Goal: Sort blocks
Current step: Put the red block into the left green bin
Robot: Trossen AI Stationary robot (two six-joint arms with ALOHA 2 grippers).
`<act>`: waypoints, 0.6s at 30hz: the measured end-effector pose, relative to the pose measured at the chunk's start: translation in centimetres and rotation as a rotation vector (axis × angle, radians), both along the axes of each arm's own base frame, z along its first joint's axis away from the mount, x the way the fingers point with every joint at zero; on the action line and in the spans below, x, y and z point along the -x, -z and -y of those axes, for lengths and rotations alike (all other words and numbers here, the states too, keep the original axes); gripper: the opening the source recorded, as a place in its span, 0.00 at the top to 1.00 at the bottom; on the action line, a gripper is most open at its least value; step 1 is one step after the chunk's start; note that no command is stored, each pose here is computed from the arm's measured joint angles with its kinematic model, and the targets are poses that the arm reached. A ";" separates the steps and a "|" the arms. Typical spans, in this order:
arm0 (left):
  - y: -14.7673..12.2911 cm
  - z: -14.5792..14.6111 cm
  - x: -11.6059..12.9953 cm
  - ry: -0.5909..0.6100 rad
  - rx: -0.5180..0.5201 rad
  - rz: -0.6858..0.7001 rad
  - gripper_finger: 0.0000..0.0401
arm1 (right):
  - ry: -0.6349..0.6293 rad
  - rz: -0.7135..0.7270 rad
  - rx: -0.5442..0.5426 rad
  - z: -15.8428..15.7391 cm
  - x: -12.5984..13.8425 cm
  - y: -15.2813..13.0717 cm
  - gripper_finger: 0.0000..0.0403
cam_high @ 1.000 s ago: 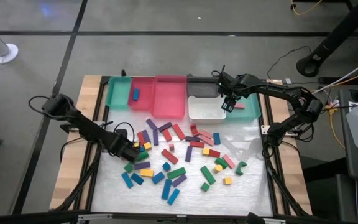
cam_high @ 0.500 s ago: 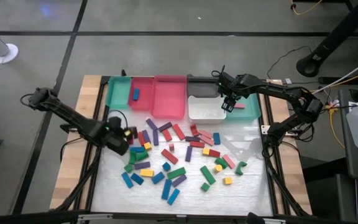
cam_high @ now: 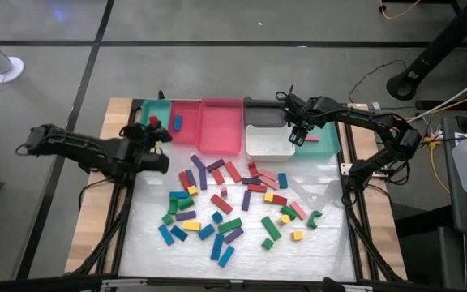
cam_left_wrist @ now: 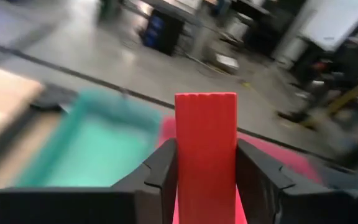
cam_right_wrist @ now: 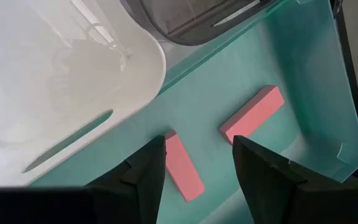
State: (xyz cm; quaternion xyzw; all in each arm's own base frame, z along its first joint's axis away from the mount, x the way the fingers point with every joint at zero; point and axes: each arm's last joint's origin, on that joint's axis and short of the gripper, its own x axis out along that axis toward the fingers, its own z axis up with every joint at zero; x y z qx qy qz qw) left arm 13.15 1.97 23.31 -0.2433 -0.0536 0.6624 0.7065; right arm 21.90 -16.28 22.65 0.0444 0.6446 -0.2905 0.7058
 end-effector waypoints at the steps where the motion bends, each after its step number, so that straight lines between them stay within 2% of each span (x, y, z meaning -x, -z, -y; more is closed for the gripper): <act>1: 0.0 -0.4 0.0 -0.027 -0.003 -0.021 0.71 | 0.000 0.000 0.000 0.0 0.0 0.0 0.53; 8: 0.1 -2.9 0.1 -0.172 -0.006 -0.140 0.66 | 0.000 0.006 0.005 0.0 0.0 -1.0 0.53; 13: 0.3 -4.0 -0.6 -0.200 0.008 -0.211 0.65 | -0.013 0.064 0.044 -0.6 -0.2 -3.1 0.53; 18: 0.7 -4.9 -1.3 -0.207 0.028 -0.287 0.65 | -0.058 0.137 0.073 -2.7 -0.6 -5.5 0.53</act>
